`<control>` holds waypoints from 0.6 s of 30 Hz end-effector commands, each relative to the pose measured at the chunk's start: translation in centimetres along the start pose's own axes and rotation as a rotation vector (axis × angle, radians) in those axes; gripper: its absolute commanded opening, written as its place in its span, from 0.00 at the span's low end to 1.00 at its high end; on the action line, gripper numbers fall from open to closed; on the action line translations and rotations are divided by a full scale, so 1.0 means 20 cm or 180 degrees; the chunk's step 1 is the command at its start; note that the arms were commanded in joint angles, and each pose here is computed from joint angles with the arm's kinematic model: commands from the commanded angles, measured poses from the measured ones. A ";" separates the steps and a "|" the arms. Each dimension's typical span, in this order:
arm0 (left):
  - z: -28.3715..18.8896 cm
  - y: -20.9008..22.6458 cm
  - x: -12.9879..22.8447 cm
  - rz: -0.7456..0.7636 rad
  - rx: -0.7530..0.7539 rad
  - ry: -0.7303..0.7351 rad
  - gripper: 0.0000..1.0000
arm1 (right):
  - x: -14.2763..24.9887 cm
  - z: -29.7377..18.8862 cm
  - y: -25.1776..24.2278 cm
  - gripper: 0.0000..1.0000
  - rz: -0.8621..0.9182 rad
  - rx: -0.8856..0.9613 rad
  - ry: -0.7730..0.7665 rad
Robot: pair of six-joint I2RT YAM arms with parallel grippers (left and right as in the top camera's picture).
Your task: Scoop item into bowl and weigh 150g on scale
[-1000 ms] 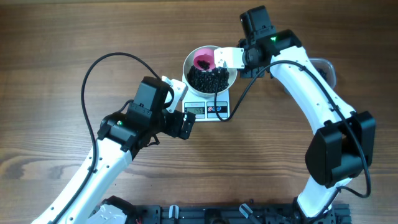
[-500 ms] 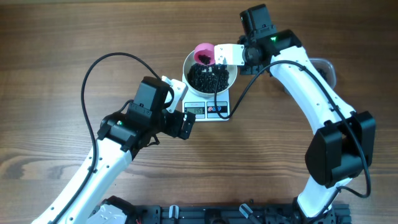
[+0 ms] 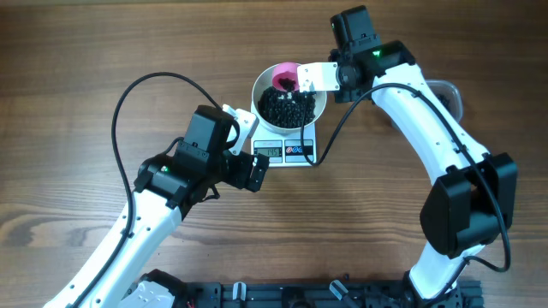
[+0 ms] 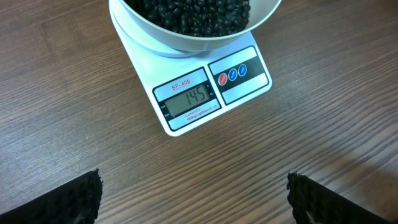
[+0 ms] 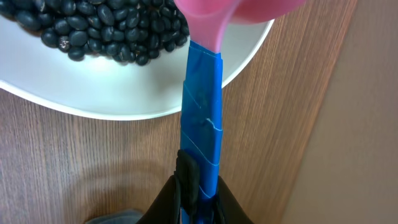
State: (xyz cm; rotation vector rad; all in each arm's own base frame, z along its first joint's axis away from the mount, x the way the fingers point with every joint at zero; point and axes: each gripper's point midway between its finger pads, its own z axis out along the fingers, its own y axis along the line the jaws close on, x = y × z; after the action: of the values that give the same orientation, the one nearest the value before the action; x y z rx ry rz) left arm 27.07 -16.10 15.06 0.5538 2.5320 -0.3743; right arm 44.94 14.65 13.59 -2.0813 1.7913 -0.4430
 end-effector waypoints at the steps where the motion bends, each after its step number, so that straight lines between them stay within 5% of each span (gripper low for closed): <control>1: -0.01 -0.01 -0.04 0.0011 -0.0006 -0.0053 1.00 | 0.01 -0.03 -0.08 0.04 -0.0069 0.0190 0.0156; 18: -0.01 -0.01 -0.04 0.0011 -0.0006 -0.0053 1.00 | -0.02 -0.03 -0.09 0.04 0.0008 0.0224 0.0065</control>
State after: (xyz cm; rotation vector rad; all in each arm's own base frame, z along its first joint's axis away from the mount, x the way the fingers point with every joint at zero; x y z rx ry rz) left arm 27.07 -16.10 15.06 0.5538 2.5320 -0.3743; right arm 45.80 14.92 14.18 -2.0566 1.7713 -0.5077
